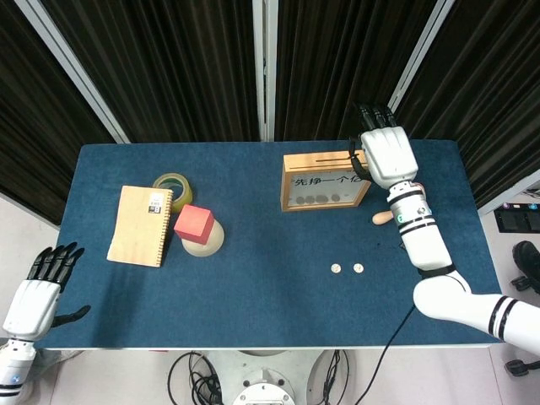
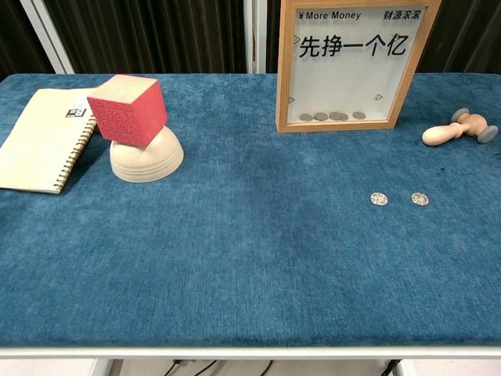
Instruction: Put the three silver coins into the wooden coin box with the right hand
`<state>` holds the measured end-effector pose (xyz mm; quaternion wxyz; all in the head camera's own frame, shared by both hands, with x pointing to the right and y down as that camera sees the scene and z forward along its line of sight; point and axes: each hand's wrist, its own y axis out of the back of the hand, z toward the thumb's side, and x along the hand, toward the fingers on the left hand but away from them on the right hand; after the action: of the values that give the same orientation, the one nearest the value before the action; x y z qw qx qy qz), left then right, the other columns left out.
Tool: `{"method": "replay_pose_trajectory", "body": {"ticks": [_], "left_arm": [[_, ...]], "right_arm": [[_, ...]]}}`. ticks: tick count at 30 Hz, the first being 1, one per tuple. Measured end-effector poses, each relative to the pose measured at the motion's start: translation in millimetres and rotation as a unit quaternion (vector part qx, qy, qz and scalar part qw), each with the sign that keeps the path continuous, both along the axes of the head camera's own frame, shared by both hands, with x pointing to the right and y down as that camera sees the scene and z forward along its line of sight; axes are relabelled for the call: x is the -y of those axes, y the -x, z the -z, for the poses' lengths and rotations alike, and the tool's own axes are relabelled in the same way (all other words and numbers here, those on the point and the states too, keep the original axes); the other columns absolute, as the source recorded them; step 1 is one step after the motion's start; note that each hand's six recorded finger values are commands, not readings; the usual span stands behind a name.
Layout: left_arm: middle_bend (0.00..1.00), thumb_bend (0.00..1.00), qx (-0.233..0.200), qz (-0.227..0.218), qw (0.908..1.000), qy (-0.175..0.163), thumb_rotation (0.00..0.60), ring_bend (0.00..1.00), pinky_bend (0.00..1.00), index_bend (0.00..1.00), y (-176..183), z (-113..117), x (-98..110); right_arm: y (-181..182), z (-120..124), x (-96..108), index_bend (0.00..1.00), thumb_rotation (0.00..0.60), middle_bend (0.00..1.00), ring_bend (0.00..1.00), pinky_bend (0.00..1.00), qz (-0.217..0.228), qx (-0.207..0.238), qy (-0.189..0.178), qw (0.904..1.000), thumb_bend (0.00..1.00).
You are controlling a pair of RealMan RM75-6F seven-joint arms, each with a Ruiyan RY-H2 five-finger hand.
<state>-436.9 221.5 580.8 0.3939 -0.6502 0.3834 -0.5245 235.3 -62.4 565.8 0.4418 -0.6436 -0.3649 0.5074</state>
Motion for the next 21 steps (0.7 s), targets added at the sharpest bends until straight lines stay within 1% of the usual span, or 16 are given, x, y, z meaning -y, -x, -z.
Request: {"method": "replay_pose_trajectory", "body": {"ticks": [6, 11, 13, 16, 21], "left_arm": [[0.00, 0.04, 0.000, 0.001, 1.0000, 0.001, 0.600, 0.00, 0.00, 0.02, 0.9, -0.6, -1.0], [0.00, 0.04, 0.000, 0.006, 1.0000, 0.003, 0.600, 0.00, 0.00, 0.02, 5.2, -1.1, -2.3], [0.00, 0.04, 0.000, 0.008, 1.0000, 0.003, 0.600, 0.00, 0.00, 0.02, 6.9, -1.1, -2.7], [0.00, 0.04, 0.000, 0.009, 1.0000, 0.002, 0.600, 0.00, 0.00, 0.02, 8.6, -0.5, -2.6], [0.00, 0.04, 0.003, 0.010, 0.9999, -0.002, 0.600, 0.00, 0.00, 0.02, 11.0, 2.2, -1.2]], "right_arm": [[12.9, -11.8, 11.1, 0.77, 0.600, 0.00, 0.00, 0.00, -0.019, -0.026, 0.046, 0.9984, 0.37], [25.6, -24.6, 12.5, 0.77, 0.600, 0.00, 0.00, 0.00, -0.015, -0.058, 0.083, 0.9948, 0.37], [28.0, -30.0, 12.1, 0.77, 0.600, 0.00, 0.00, 0.00, -0.011, -0.070, 0.090, 0.9934, 0.37], [30.2, -36.0, 12.3, 0.77, 0.600, 0.00, 0.00, 0.00, -0.008, -0.082, 0.092, 0.9923, 0.37], [33.8, -41.0, 14.4, 0.77, 0.600, 0.00, 0.00, 0.00, -0.011, -0.083, 0.089, 0.9925, 0.37]]}}
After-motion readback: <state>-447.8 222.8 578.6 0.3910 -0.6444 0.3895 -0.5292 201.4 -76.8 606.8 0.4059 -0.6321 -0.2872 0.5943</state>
